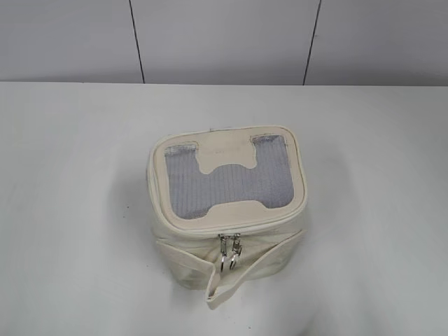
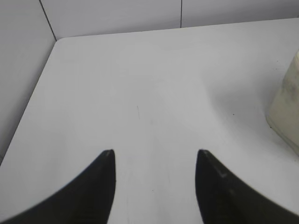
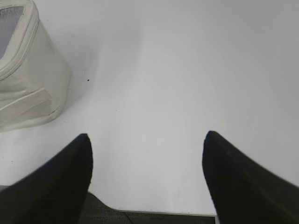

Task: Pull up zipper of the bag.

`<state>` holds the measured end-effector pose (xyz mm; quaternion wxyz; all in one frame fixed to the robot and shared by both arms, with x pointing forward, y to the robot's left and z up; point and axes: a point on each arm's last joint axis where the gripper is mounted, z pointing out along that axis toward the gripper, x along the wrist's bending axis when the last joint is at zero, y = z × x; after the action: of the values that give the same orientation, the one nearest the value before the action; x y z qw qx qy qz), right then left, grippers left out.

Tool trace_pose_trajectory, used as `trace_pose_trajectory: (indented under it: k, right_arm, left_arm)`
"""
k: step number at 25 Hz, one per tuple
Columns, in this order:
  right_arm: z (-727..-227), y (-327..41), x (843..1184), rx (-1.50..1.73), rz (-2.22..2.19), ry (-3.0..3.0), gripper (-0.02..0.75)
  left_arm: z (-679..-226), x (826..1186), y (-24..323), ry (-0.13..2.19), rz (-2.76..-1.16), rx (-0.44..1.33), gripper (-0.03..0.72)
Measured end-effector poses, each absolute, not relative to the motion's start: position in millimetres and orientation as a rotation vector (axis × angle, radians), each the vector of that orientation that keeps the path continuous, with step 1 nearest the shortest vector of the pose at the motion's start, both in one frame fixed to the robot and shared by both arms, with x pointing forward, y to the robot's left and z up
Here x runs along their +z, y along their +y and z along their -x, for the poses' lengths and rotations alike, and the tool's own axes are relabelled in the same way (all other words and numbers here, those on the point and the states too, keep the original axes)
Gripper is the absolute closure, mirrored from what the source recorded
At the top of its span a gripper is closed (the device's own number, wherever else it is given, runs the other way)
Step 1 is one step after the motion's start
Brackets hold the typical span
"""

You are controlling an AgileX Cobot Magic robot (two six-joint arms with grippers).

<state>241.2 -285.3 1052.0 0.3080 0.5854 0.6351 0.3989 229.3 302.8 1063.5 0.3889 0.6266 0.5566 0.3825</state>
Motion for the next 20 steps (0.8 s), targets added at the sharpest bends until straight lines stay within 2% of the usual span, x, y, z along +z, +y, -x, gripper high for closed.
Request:
trace_pose_trajectory:
  k: [20]
  right_arm:
    - [-233.0, -284.9, 1052.2, 1.095, -1.506, 1.642, 0.169]
  left_arm:
    - [-229.2, 1063.5, 302.8, 1.446, -1.576, 0.995, 0.335]
